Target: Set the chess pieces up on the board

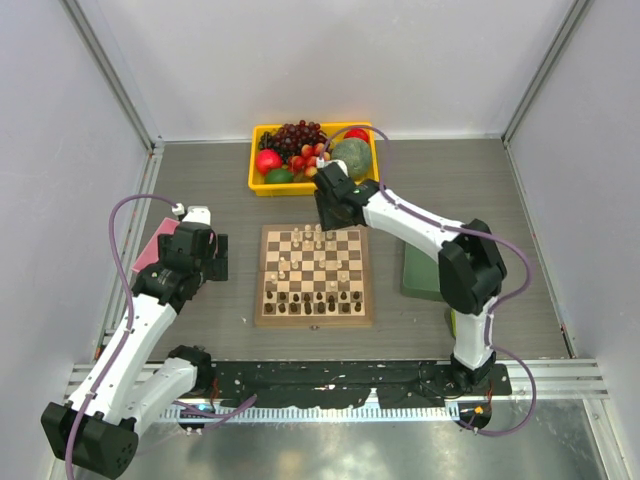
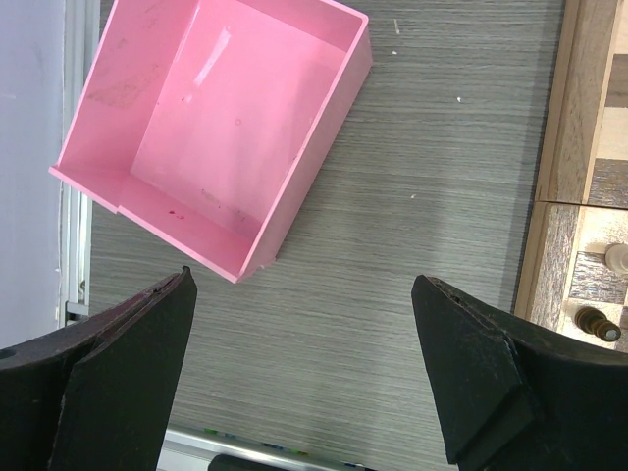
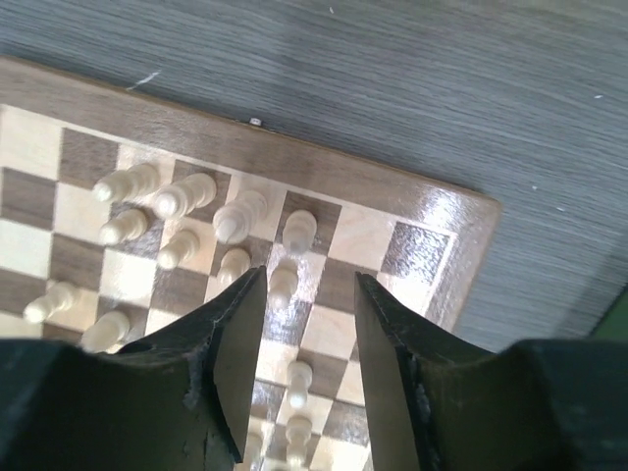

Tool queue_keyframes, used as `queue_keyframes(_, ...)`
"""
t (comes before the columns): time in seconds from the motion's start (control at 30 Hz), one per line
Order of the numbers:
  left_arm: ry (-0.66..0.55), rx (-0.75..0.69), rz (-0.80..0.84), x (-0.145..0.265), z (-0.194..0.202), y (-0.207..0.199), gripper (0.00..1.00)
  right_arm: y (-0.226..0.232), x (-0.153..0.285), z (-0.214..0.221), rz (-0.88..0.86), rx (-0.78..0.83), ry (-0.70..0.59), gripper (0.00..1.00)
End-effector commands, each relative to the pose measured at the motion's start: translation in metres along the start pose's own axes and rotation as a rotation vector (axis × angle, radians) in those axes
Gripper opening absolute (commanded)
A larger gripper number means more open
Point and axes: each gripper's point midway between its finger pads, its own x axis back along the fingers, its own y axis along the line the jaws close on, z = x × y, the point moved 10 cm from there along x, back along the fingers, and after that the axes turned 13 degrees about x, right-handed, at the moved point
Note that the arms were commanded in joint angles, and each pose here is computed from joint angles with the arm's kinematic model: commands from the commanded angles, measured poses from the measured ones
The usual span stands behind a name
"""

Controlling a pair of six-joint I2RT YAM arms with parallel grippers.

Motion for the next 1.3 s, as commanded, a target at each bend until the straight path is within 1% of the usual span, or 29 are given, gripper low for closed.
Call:
queue_keyframes(0.0,-0.022,0.007,-0.007,0.003,-0.006,0.001,1.0,-0.014,0.056,-0.019,-0.006,-0.032,-0.176,0.5)
queue_keyframes(0.1,-0.022,0.008,-0.005,0.003,-0.006,0.001,0.99,-0.012,0.065,-0.012,-0.048,-0.045,-0.182,0.54)
queue_keyframes(0.17,-0.022,0.008,-0.005,0.003,-0.006,0.001,1.0,-0.005,0.066,-0.005,-0.086,-0.041,-0.172,0.58)
queue_keyframes(0.3,-0.02,0.006,-0.007,0.003,-0.006,0.001,1.0,0.018,0.064,0.009,-0.133,-0.011,-0.144,0.62)
queue_keyframes(0.43,-0.02,0.006,-0.006,0.003,-0.006,0.001,1.0,0.039,0.054,0.021,-0.164,0.015,-0.099,0.62)
queue_keyframes(0.67,-0.016,0.005,-0.01,0.002,-0.006,0.001,0.99,0.049,0.036,0.034,-0.161,0.044,-0.029,0.62)
queue_keyframes(0.87,-0.017,0.005,-0.007,0.003,-0.007,0.0,1.0,0.048,0.026,0.04,-0.124,0.061,0.003,0.57)
queue_keyframes(1.0,-0.012,0.002,-0.006,0.002,-0.006,0.0,1.0,0.049,0.021,0.041,-0.125,0.07,0.012,0.5)
queue_keyframes(1.27,-0.008,-0.001,-0.009,0.001,-0.006,0.0,0.99,0.052,0.014,0.042,-0.133,0.079,0.031,0.43)
